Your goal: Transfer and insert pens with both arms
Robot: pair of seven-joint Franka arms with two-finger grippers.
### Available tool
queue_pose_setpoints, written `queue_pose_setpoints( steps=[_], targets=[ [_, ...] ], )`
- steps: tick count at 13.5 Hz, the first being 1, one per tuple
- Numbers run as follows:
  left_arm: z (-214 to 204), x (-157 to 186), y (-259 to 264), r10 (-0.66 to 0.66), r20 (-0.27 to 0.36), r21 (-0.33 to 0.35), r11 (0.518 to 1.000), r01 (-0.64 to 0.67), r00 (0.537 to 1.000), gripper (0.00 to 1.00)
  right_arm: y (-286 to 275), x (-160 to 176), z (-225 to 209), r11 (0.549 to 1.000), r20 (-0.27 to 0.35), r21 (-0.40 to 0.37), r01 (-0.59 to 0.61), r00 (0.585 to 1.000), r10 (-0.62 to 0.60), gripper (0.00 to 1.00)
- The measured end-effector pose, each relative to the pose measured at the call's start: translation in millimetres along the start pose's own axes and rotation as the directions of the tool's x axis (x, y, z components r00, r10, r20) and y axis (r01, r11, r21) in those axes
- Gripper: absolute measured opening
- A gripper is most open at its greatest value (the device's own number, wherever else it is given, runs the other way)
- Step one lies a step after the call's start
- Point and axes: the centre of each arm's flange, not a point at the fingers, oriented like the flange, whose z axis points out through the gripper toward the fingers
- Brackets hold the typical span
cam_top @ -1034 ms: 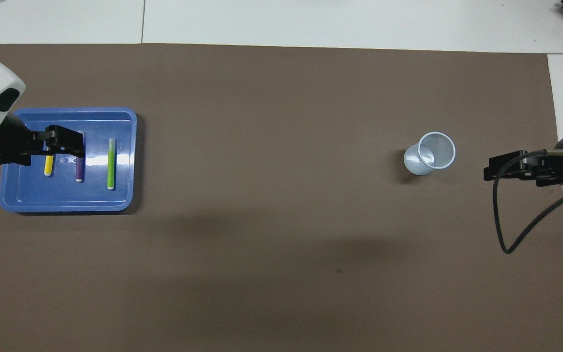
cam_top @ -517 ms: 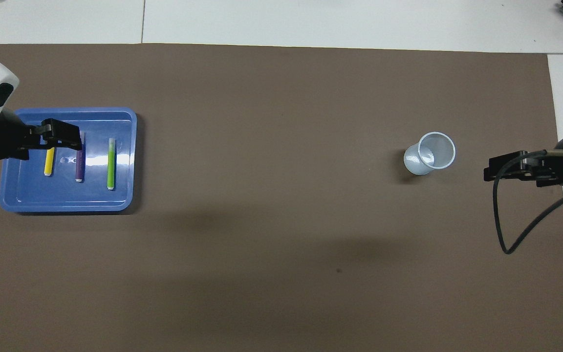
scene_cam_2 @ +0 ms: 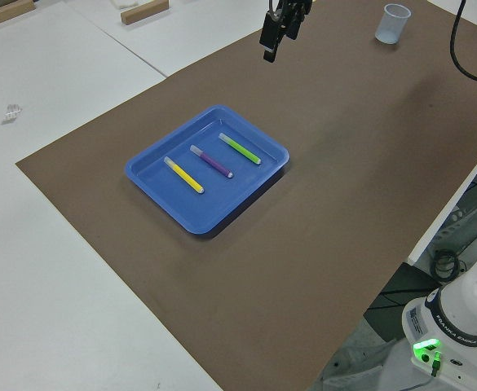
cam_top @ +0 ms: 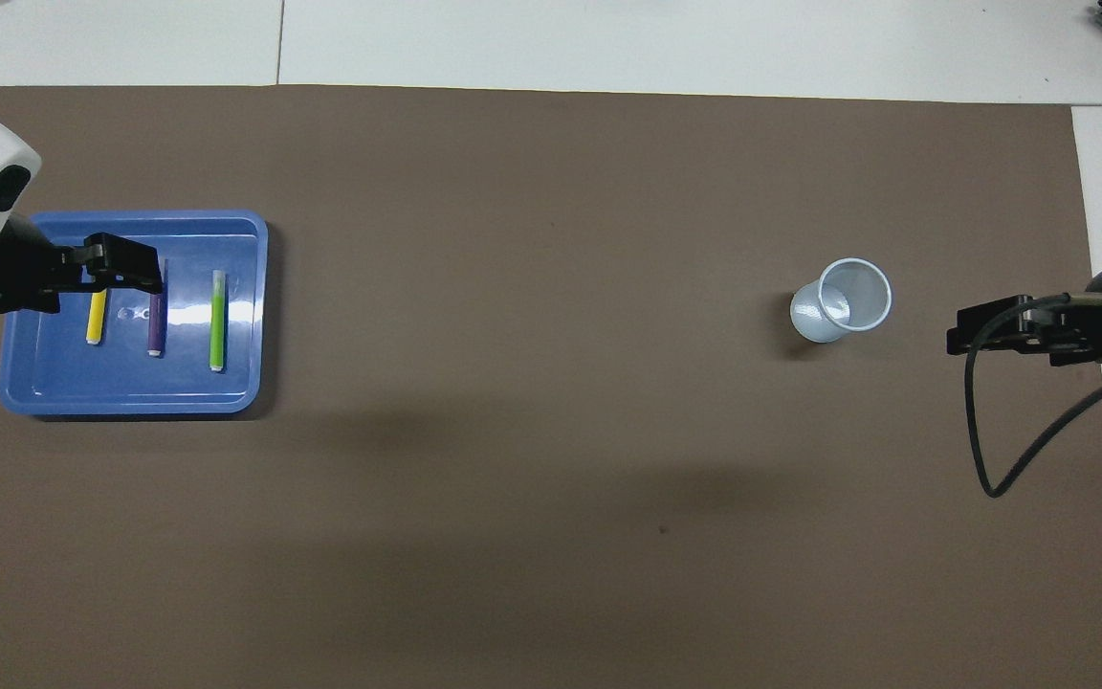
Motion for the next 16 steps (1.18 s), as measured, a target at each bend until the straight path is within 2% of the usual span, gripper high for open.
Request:
queue_pose_setpoints(
  steps=[7,12,16],
  targets=[
    [5,2,-4,-0.003,-0.012,-0.001,1.0,0.003,1.0,1.0,0,-1,2,1.0,0.005,-0.001,0.0,1.0,0.0,1.0],
    [41,10,-35,-0.014,-0.042,-0.002,1.0,0.014,0.999,1.0,0,-2,1,1.0,0.004,-0.002,0.0,1.0,0.0,1.0],
    [92,20,-29,-0.004,-0.074,-0.013,1.0,0.003,0.997,1.0,0,-2,1,1.0,0.003,-0.002,-0.001,1.0,0.001,1.0]
  ],
)
